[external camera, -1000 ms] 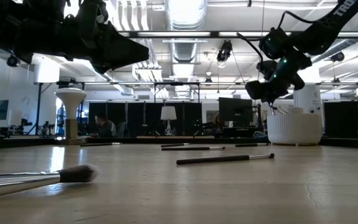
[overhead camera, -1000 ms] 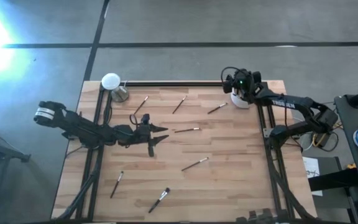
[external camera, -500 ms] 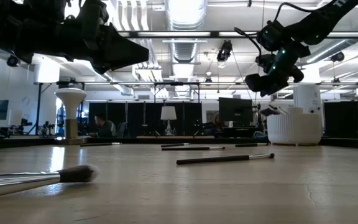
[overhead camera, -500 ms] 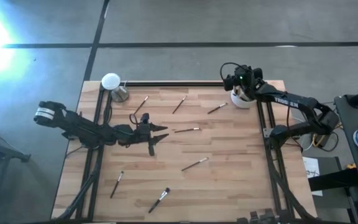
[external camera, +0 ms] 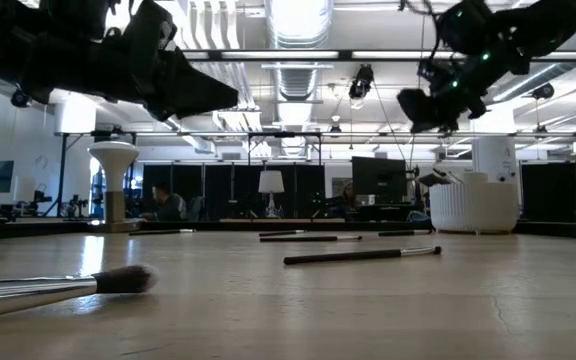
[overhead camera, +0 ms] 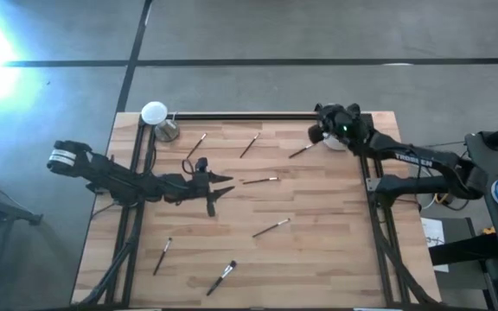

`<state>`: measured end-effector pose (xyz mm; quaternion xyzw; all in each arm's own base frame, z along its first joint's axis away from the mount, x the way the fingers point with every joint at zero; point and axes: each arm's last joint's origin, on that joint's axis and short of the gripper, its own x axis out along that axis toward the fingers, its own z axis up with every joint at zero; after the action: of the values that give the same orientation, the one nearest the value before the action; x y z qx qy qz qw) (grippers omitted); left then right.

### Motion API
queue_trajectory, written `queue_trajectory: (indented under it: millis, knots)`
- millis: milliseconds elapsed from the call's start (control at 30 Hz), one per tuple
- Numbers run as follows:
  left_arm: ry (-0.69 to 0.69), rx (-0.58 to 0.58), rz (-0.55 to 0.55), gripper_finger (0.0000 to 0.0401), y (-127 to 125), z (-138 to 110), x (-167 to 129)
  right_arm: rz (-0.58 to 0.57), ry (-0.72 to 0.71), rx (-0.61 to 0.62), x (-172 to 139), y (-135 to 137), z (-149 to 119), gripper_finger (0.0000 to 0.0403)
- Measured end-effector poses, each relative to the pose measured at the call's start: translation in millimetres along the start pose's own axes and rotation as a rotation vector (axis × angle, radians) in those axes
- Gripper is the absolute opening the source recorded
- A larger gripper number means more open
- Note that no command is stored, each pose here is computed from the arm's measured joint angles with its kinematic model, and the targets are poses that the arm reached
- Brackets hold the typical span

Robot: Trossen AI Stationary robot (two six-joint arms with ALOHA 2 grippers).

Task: Put items in baskets/containers
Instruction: Put the black eyeshadow brush into the white organizer

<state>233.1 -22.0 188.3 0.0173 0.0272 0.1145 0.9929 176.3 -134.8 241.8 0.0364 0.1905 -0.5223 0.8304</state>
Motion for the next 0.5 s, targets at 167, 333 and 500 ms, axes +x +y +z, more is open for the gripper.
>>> queue_trajectory:
  millis: [167,333,500]
  knots:
    - [0.097,0.076,0.091,0.0101,3,8,-3,0.16,-0.196,0.029,-27,23,1,0.0008]
    - [0.326,0.024,0.123,0.005,7,25,-14,0.28,-0.334,0.042,-49,37,0,0.0008]
    - [0.534,-0.041,0.234,0.0006,14,27,-28,0.332,-0.367,0.023,-57,45,-1,0.0008]
